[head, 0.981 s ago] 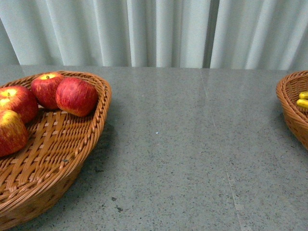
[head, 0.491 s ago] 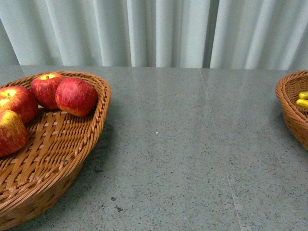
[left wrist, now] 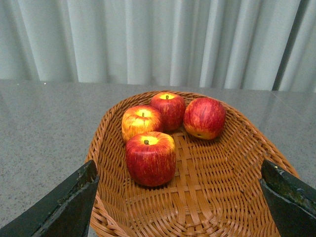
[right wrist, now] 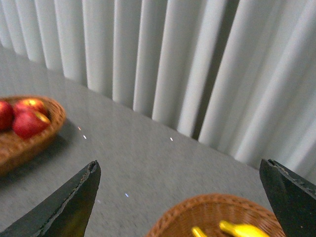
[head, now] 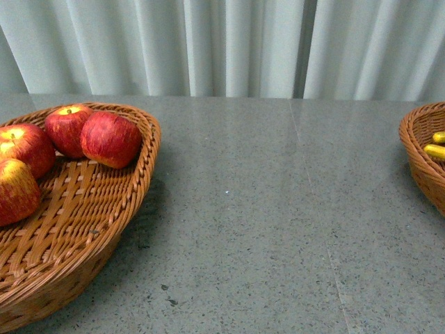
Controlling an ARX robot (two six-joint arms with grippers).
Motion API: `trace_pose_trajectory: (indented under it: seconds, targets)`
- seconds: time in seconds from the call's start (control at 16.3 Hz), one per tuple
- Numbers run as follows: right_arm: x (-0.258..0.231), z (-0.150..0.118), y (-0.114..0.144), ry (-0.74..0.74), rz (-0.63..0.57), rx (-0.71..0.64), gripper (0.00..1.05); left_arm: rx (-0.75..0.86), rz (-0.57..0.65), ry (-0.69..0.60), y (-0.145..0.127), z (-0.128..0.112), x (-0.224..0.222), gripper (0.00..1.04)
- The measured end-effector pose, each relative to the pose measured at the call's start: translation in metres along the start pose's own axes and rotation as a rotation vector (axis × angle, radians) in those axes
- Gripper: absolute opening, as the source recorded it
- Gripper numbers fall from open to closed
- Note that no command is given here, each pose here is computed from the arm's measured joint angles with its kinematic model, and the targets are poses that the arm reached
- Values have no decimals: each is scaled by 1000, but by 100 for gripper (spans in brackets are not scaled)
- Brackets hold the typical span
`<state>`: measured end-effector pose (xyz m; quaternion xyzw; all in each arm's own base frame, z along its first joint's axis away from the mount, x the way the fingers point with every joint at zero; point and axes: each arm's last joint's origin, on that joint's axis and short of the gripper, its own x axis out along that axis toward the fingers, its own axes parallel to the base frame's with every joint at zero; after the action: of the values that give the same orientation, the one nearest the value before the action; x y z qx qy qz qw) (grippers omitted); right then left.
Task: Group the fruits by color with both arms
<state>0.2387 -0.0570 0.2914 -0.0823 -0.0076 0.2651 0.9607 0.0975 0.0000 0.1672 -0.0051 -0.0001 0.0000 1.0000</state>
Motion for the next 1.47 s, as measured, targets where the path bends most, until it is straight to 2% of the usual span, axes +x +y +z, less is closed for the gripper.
trace_pose_trajectory:
  seconds: [0.06,0.12,0.18,0.31,0.37,0.43,0.49,0.55,0.8,1.47]
  targets:
    - [-6,14,12,-75,17,46,98,0,0,0,0,0,0,98]
    - [-13,21,27,-62,-66,124,93,0,0,0,0,0,0,98]
    - [-23,13,52,-16,-234,165,80,0,0,0,0,0,0,98]
    - [-49,-21,83,60,-472,193,56,0,0,0,0,0,0,98]
    - [-64,-36,96,70,-533,193,43,0,0,0,0,0,0,98]
    - [-73,-50,115,70,-550,187,30,0,0,0,0,0,0,98]
    - [-77,-59,127,30,-504,172,17,0,0,0,0,0,0,98]
    - [-79,-60,127,9,-530,166,4,0,0,0,0,0,0,98]
    - [-88,-84,136,40,-535,174,2,0,0,0,0,0,0,98]
    - [-89,-94,138,19,-537,168,2,0,0,0,0,0,0,98]
